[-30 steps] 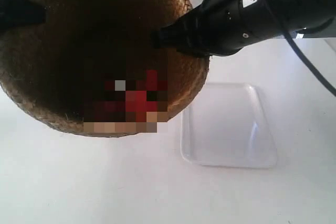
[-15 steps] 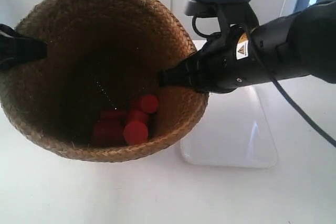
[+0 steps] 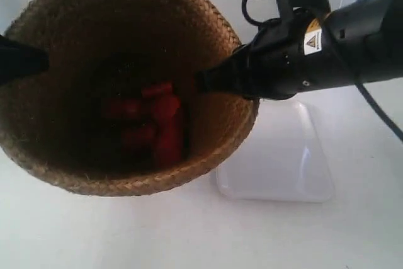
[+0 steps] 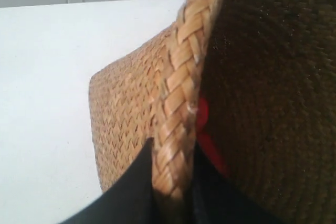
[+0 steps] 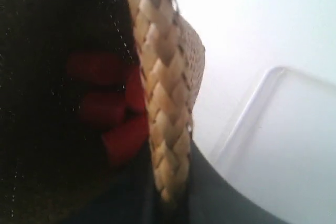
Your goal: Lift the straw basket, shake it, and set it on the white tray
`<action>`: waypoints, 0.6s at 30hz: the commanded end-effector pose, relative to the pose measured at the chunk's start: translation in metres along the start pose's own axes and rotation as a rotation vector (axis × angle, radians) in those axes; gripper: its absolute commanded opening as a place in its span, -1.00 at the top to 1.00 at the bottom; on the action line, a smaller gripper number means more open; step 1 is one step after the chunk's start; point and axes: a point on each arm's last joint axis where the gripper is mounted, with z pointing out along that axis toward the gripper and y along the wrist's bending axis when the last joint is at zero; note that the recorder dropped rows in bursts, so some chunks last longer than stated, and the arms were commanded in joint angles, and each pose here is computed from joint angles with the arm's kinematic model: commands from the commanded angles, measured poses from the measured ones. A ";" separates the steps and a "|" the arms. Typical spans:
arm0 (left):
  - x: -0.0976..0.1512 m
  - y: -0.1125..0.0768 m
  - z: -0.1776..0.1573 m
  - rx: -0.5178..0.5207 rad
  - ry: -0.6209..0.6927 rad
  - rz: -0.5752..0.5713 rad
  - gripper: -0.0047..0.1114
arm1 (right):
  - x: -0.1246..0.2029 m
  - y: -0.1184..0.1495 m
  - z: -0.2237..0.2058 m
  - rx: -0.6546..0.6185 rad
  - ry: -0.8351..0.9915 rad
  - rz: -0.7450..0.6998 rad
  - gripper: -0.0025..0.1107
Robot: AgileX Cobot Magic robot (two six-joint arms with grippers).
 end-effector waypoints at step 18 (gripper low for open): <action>-0.019 -0.018 -0.009 0.137 -0.039 -0.052 0.92 | -0.016 -0.001 -0.017 0.020 -0.021 -0.019 0.96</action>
